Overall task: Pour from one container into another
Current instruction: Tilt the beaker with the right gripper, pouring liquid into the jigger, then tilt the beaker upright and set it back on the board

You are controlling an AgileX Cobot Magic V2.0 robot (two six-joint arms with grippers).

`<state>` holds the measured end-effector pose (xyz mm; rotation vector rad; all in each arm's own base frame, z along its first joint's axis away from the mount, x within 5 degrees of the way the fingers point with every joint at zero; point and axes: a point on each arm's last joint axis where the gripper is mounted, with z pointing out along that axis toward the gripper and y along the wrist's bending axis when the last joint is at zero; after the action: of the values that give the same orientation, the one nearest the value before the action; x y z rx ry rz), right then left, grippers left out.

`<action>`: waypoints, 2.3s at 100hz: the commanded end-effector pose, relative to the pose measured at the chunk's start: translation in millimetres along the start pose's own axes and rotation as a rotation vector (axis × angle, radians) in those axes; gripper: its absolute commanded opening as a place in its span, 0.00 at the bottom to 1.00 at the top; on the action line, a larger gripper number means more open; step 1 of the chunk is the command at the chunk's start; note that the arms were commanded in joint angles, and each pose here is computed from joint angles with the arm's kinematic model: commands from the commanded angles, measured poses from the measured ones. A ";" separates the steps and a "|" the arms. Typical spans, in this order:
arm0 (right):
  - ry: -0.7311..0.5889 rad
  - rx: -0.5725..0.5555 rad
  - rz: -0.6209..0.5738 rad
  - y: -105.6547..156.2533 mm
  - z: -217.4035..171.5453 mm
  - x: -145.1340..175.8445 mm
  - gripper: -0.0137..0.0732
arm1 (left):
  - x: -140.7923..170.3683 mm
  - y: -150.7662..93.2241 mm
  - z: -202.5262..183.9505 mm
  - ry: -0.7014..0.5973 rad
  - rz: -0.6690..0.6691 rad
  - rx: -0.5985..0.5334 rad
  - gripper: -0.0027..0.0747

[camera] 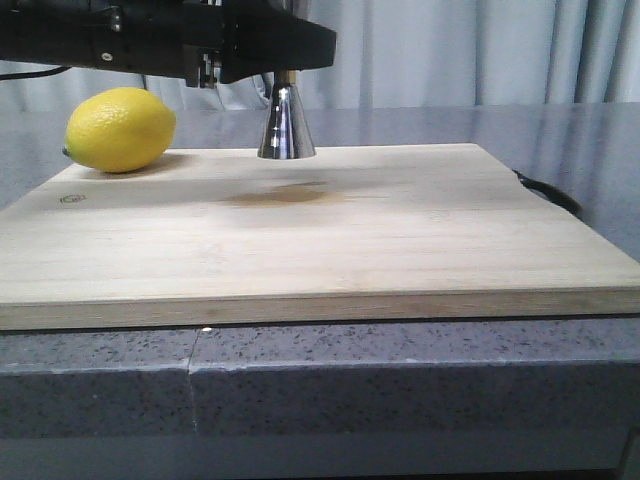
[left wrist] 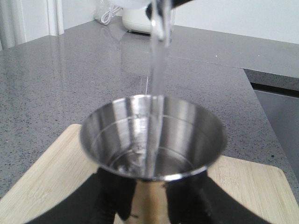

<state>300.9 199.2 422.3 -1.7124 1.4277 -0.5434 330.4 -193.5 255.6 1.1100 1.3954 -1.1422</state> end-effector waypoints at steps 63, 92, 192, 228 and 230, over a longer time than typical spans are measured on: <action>-0.032 0.179 -0.076 -23.4 -26.8 -1.4 0.50 | -38.6 -12.1 -2.7 -0.159 0.035 0.042 0.32; -0.031 0.180 -0.100 -23.5 -26.8 -1.5 0.50 | -38.6 -12.1 -2.7 -0.159 0.035 0.042 0.32; -0.108 0.158 0.020 -21.8 -26.9 -7.5 0.50 | -38.6 -12.1 -2.7 -0.159 0.035 0.042 0.32; -0.122 0.159 0.568 -29.7 -35.4 11.7 0.50 | -38.6 -12.1 -2.7 -0.159 0.035 0.042 0.32; -0.124 0.160 0.607 -30.6 -36.3 14.2 0.50 | -38.6 -12.1 -2.7 -0.159 0.035 0.042 0.32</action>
<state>305.7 194.6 425.4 -1.3339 1.6954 -0.2760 330.4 -193.5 255.6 1.1100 1.3954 -1.1422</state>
